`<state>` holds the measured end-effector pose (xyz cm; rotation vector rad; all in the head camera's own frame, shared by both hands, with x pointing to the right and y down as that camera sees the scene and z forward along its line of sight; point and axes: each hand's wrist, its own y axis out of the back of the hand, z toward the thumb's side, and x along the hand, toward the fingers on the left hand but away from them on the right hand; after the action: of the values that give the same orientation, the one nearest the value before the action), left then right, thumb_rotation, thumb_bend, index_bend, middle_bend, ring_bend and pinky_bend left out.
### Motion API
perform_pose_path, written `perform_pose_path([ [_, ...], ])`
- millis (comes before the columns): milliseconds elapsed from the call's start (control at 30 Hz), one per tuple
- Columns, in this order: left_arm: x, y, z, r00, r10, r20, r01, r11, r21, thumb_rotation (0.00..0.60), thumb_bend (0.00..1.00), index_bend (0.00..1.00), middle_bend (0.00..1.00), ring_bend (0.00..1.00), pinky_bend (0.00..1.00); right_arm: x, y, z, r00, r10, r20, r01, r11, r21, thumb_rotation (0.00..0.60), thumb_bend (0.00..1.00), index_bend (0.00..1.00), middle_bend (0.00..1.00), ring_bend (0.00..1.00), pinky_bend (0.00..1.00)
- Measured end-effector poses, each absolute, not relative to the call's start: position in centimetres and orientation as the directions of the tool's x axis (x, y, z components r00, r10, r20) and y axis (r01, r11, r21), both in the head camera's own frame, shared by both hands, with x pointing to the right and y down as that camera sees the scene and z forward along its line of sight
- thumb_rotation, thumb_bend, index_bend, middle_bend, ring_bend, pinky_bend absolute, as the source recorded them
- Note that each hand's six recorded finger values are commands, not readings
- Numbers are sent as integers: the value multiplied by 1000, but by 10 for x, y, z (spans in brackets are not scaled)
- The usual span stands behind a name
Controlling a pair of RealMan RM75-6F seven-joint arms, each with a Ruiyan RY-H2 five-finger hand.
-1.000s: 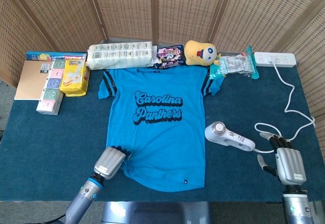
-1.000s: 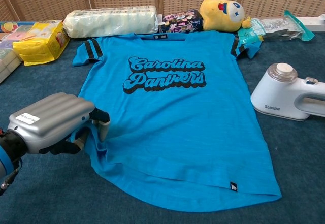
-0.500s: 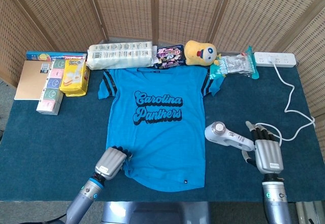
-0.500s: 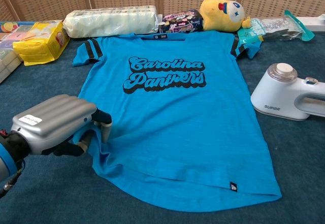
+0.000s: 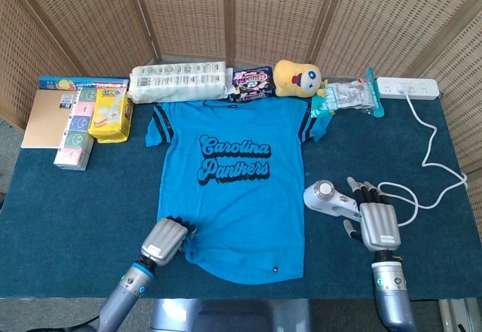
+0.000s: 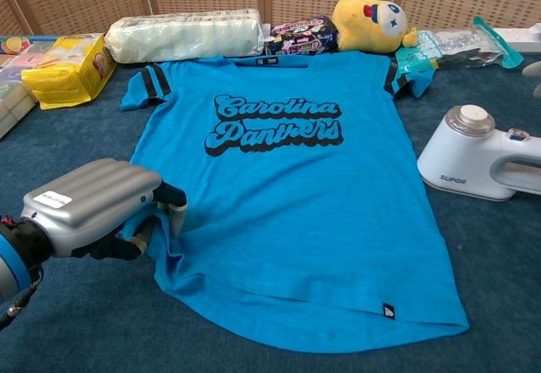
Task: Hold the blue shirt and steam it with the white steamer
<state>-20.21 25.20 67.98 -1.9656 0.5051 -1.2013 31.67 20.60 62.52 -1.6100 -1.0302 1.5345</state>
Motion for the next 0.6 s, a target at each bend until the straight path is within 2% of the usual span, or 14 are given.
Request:
perform_pose_path([
  [433, -201, 252, 682, 472, -662, 582, 58, -635, -770, 600, 657, 521, 544, 483, 517, 313, 197, 649, -14, 887, -462, 22, -462, -887, 600, 317, 76, 187, 149, 190],
  [600, -200, 252, 682, 473, -661, 583, 58, -637, -769, 600, 658, 521, 544, 482, 517, 316, 192, 659, -26, 890, -456, -2, -456, -890, 600, 319, 76, 187, 149, 155],
])
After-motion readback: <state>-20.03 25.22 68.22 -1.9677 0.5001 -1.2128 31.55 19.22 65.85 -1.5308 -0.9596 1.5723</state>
